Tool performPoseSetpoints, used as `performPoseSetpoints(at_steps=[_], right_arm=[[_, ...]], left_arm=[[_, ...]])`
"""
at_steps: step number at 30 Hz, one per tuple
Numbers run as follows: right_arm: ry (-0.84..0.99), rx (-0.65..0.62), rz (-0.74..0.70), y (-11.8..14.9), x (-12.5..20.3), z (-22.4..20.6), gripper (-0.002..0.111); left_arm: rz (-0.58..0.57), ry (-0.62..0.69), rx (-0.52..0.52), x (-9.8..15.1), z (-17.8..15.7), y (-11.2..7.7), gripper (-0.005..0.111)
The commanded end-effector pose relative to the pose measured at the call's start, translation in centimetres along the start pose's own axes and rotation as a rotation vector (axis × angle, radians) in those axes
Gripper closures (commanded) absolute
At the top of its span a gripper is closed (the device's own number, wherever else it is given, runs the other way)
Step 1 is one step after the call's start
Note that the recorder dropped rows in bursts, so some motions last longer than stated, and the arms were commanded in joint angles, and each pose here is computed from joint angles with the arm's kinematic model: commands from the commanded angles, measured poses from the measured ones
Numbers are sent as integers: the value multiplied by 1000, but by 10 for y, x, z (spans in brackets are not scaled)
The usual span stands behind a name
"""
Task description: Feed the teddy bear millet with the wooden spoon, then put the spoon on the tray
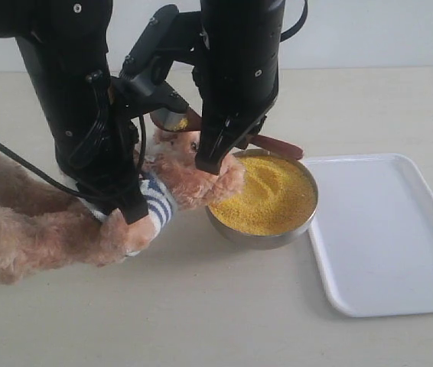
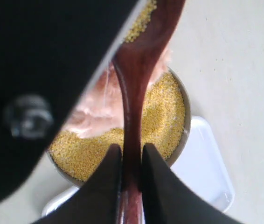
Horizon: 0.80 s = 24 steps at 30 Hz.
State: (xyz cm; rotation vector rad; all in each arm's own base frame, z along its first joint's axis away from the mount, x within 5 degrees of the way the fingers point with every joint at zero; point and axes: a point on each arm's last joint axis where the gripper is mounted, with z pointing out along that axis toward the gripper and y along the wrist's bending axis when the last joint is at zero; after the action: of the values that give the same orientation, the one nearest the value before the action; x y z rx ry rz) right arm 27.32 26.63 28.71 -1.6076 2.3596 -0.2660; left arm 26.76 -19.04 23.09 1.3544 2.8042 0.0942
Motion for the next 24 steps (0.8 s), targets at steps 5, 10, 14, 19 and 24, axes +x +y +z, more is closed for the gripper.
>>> performPoseSetpoints(at_steps=[5, 10, 14, 19, 24], right_arm=[[-34, 24, 8, -2, 5, -19, 109], [-35, 22, 8, -2, 5, -19, 109], [-35, 22, 8, -2, 5, -19, 109], [-33, 27, 3, -2, 5, -19, 109], [-28, 25, -2, -1, 4, -17, 109]], left_arm=[[-6, -27, -11, -1, -2, 0, 103], [-2, -19, -27, 0, -2, 2, 103], [-21, -19, -24, 1, -2, 5, 103], [-40, -20, -18, 2, -1, 10, 103], [-42, -23, -12, 2, -1, 9, 103]])
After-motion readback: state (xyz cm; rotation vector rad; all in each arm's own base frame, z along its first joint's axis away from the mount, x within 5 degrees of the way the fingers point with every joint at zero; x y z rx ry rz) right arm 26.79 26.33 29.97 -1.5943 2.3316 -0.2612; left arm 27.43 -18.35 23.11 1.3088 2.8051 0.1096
